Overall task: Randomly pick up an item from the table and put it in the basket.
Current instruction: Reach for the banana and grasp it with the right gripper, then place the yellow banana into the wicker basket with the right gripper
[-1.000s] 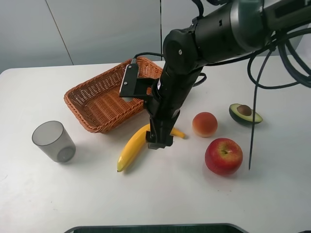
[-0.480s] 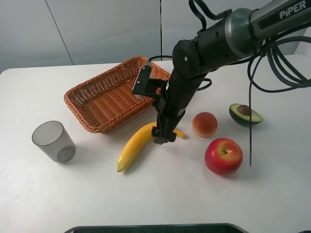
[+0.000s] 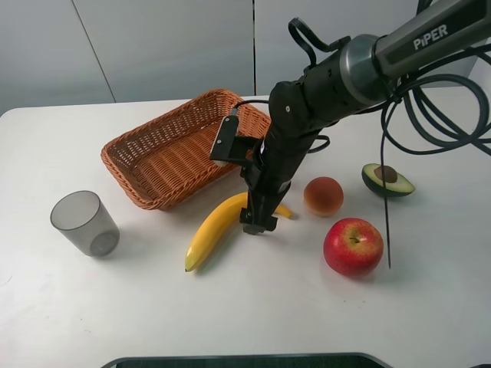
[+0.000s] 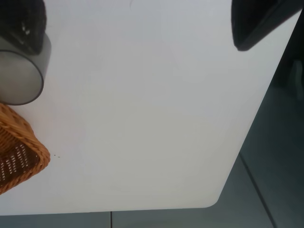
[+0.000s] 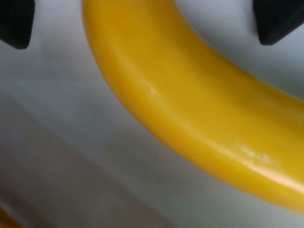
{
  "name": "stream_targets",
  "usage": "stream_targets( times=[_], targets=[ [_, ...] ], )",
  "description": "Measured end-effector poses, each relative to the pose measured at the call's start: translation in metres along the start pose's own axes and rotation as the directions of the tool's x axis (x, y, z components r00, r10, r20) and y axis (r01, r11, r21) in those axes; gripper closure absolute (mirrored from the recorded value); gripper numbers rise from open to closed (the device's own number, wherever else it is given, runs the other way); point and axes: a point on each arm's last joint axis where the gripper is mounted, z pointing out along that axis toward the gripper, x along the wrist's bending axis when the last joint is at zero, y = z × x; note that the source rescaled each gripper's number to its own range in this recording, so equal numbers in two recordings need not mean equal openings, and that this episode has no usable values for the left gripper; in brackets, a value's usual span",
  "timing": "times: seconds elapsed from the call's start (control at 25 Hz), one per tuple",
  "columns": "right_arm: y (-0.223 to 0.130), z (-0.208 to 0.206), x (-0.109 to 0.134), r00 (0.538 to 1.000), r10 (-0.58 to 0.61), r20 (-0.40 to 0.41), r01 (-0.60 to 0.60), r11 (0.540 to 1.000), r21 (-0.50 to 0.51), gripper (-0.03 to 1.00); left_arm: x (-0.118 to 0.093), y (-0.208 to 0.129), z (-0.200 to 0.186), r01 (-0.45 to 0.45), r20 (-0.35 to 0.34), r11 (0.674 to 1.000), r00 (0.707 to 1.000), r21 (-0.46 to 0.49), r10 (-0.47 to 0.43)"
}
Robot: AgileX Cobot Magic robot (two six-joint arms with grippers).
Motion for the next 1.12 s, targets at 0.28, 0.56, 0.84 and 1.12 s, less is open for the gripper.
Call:
stream_targets(
  times=[0.28, 0.56, 0.84, 1.12],
  targets=[
    [-0.0012, 0.0016, -0.0024, 1.000, 0.017, -0.005, -0.017, 1.000, -0.002, -0.03, 0.0000, 0.0000, 0.0000, 0.000, 0.000, 1.000, 1.000, 0.000, 0.000],
    [-0.0017, 0.0025, -0.0026, 1.000, -0.020, -0.003, 0.020, 1.000, 0.003, 0.97, 0.0000, 0.0000, 0.0000, 0.000, 0.000, 1.000, 1.000, 0.000, 0.000],
    [-0.0025, 0.0025, -0.0033, 0.998, -0.062, 0.004, 0.062, 0.998, 0.011, 0.97, 0.0000, 0.0000, 0.0000, 0.000, 0.000, 1.000, 1.000, 0.000, 0.000],
    [-0.0022, 0.0023, -0.0036, 0.998, -0.069, 0.006, 0.068, 0.998, 0.011, 0.97, 0.0000, 0.0000, 0.0000, -0.004, 0.000, 1.000, 1.000, 0.000, 0.004]
  ],
)
